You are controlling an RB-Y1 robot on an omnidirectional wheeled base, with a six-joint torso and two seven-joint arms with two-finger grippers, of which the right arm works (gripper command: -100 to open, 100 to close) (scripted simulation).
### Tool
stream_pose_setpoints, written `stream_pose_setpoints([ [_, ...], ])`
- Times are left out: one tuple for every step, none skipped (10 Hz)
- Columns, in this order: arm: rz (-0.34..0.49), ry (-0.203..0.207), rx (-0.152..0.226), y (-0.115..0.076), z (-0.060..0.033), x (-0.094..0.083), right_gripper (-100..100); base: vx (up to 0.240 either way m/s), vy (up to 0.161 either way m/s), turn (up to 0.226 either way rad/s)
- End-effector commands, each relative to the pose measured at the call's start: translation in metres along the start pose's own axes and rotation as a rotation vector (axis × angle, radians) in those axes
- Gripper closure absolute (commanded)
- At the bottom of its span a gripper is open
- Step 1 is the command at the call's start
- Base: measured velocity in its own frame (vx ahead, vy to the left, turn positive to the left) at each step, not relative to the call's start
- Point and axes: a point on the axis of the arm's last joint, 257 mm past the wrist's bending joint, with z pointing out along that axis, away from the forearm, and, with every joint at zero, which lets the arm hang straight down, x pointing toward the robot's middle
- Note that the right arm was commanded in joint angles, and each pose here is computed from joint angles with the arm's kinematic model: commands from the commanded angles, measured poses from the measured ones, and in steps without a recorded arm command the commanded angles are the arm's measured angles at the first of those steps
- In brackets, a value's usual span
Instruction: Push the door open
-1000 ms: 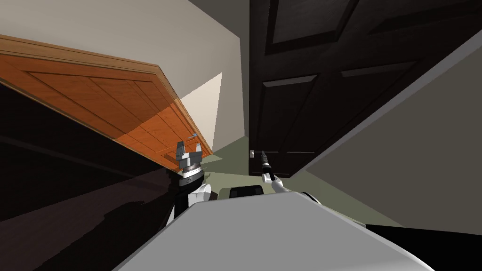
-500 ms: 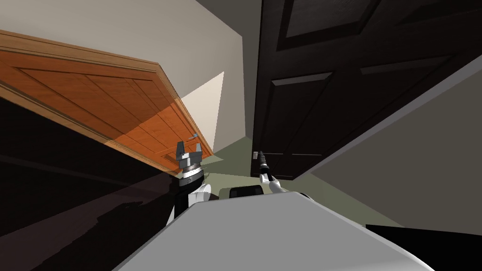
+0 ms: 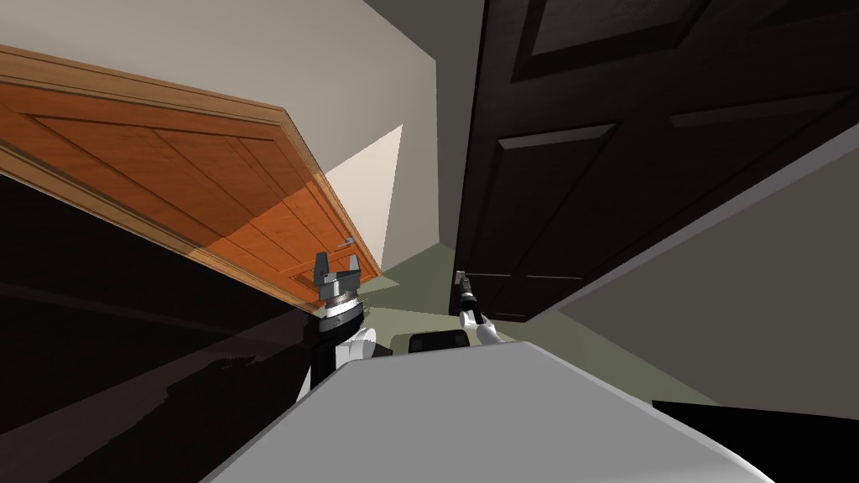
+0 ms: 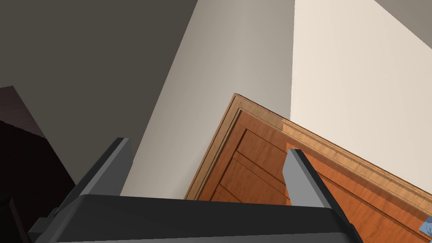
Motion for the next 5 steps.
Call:
stream_pose_setpoints([
  [0.000, -0.001, -0.007, 0.003, 0.0018, -0.001, 100, -0.004, -0.014, 0.012],
  [0.000, -0.001, -0.007, 0.003, 0.0018, -0.001, 100, -0.002, -0.007, 0.007],
  [0.000, -0.001, -0.007, 0.003, 0.0018, -0.001, 100, 0.000, 0.000, 0.000],
  [0.000, -0.001, -0.007, 0.003, 0.0018, -0.001, 100, 0.000, 0.000, 0.000],
  [-0.027, -0.026, -0.008, 0.002, 0.0042, -0.022, 100, 0.090, -0.006, 0.005],
])
